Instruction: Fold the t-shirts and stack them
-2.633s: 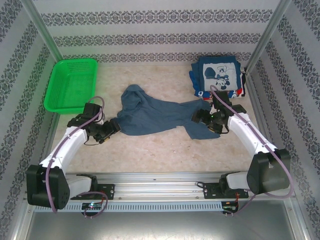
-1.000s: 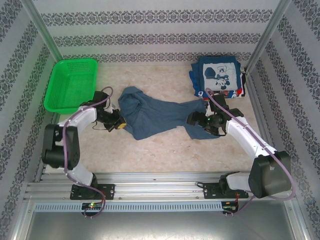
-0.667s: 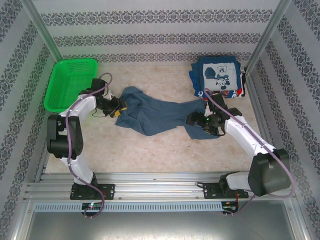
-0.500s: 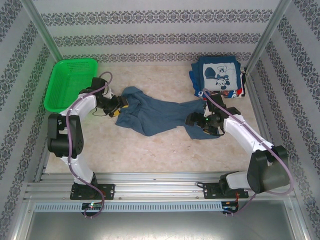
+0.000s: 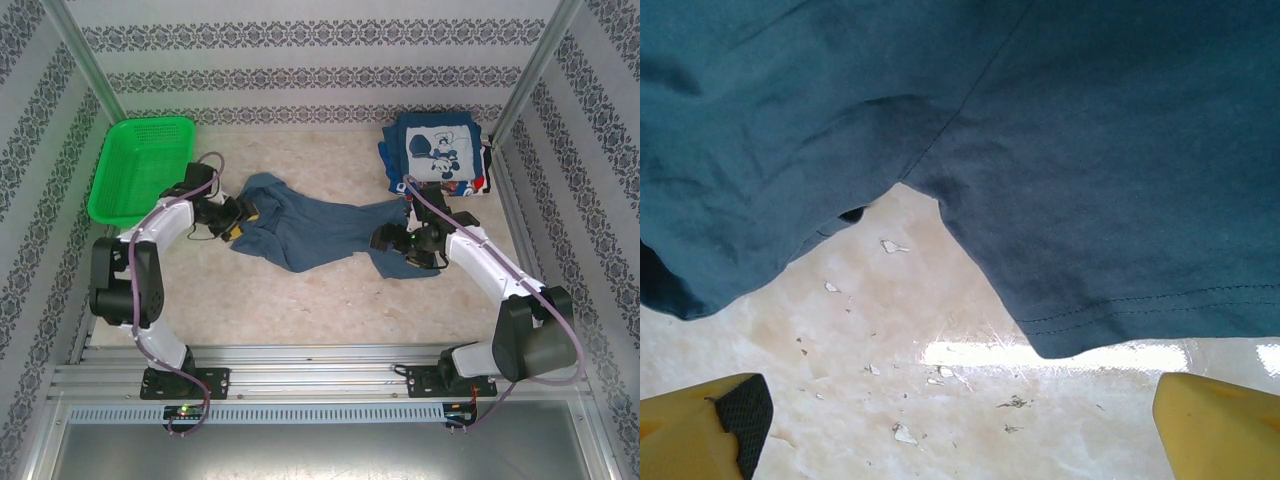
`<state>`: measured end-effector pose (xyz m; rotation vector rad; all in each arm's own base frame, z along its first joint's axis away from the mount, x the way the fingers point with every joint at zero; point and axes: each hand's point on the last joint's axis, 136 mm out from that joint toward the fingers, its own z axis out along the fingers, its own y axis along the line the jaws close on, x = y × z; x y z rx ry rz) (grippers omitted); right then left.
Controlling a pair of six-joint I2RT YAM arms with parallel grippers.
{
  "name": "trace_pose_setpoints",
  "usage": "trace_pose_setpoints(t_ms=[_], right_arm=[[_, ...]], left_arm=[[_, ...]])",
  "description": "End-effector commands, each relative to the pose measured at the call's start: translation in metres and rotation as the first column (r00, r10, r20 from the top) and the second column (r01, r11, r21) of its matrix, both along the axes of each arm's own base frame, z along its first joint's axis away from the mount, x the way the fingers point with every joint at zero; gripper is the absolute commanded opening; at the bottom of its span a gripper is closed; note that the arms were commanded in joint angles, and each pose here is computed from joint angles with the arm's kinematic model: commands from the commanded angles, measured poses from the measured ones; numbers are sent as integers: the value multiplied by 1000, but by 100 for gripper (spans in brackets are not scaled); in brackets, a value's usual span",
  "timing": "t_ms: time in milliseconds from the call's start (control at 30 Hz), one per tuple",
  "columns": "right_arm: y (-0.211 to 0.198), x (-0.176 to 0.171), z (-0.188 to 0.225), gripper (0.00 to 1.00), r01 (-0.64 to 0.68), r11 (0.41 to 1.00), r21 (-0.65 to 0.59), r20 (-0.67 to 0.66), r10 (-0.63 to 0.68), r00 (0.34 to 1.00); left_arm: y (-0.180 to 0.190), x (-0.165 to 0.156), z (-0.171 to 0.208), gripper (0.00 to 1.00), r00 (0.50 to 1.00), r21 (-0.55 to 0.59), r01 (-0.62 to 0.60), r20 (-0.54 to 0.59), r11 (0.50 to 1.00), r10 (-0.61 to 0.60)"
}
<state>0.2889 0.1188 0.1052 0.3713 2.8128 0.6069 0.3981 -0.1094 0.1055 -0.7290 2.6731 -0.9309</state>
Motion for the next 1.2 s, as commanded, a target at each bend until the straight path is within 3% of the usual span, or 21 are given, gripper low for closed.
trace_pose_setpoints(t_ms=[0,200,400,600,933,1167], right_arm=[[-3,5,5,98,-3,1000,-17,19,3,1000],[-10,-1,4,98,18,1000,-18,21,-17,1000],[-13,-2,5,98,30,1000,-9,30,-30,999],[-16,-2,6,98,34,999,-7,32,-34,999],[-18,-2,9,98,37,999,2,37,-37,999],[-20,-2,9,98,38,999,4,38,-38,999]], left_arm=[[-4,19,0,58,1000,47,-5,18,999,4],[-5,25,-16,57,997,142,72,-36,987,-68],[6,28,-19,55,986,288,161,-80,944,-144],[-6,29,-21,54,965,319,261,-106,911,-239],[-1,20,-28,53,902,491,433,-226,756,-369],[2,21,-26,49,891,536,453,-240,712,-386]])
